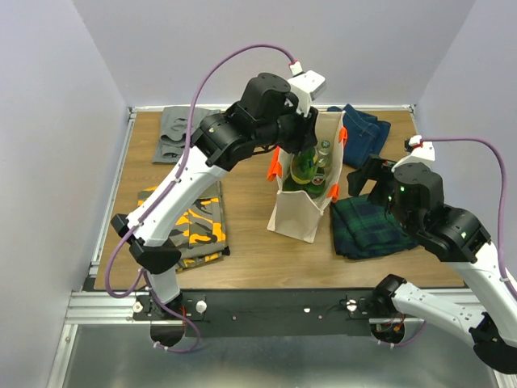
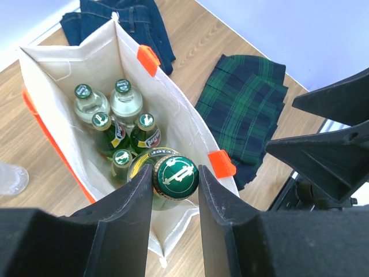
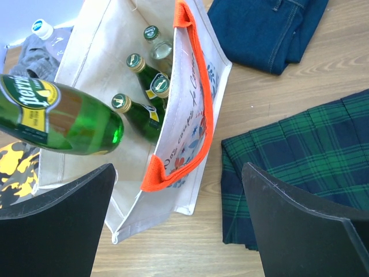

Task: Take the beverage out of the canvas bag
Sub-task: Place the drink at the center of the board.

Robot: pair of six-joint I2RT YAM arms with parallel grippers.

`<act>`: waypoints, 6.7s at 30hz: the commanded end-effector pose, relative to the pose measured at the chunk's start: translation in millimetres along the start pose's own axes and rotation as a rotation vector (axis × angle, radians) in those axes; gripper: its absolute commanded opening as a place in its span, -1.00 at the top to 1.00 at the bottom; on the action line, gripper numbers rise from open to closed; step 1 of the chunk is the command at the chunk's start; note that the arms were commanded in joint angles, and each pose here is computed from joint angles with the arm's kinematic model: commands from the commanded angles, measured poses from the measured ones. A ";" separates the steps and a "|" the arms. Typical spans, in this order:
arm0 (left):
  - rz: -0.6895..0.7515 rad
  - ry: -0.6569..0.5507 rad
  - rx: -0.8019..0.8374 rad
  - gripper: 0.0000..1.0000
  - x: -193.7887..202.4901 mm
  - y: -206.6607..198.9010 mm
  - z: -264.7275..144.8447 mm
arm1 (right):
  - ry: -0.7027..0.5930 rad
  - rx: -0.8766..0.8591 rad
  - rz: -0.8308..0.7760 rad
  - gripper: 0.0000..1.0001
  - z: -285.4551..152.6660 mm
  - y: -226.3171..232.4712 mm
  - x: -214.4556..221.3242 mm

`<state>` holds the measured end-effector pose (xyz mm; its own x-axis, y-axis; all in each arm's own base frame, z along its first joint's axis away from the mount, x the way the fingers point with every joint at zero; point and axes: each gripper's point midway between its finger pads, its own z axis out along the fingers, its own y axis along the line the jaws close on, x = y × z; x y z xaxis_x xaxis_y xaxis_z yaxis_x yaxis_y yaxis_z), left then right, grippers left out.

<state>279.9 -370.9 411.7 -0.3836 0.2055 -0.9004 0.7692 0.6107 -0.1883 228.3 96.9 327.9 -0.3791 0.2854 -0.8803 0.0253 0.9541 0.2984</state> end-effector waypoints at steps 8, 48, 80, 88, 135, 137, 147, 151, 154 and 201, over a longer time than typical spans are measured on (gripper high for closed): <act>0.065 -0.340 -0.060 1.00 -90.0 1.0 -67.0 | -0.010 -0.010 0.022 -1.00 -0.6 1.5 0.0; -0.015 -0.383 -0.384 1.00 -79.4 107.4 -78.0 | 0.008 -0.027 0.001 -1.00 7.3 9.7 4.1; -0.155 -0.434 -0.346 1.00 -38.7 184.6 22.6 | 0.035 -0.005 -0.025 -1.00 14.2 11.5 7.1; -0.187 -0.425 -0.347 1.00 -24.4 202.7 49.3 | 0.050 0.000 -0.038 -1.00 17.7 14.1 8.6; -0.178 -0.312 -0.433 1.00 16.1 281.0 117.5 | 0.046 0.055 -0.122 -1.00 44.3 26.3 -1.2; -0.181 -0.296 -0.435 1.00 19.7 282.7 119.3 | 0.050 0.052 -0.130 -1.00 45.4 27.4 -0.5; -0.181 -0.270 -0.450 1.00 28.7 291.6 123.0 | 0.043 0.051 -0.132 -1.00 47.5 30.3 -3.6; -0.178 -0.263 -0.450 1.00 30.7 292.2 124.4 | 0.036 0.057 -0.130 -1.00 48.1 29.3 -5.4; -0.180 -0.261 -0.473 1.00 32.2 295.8 123.9 | 0.035 0.057 -0.134 -1.00 48.6 29.9 -5.5; -0.176 -0.218 -0.501 0.25 41.5 302.7 123.4 | 0.029 0.048 -0.129 -1.00 49.3 30.5 -4.1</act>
<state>543.3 -272.3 202.9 -0.4877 0.0051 -0.8730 0.3363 0.9239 -0.1825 274.6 131.7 311.7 -0.4458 0.1479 -0.8828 0.0120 0.9872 0.1593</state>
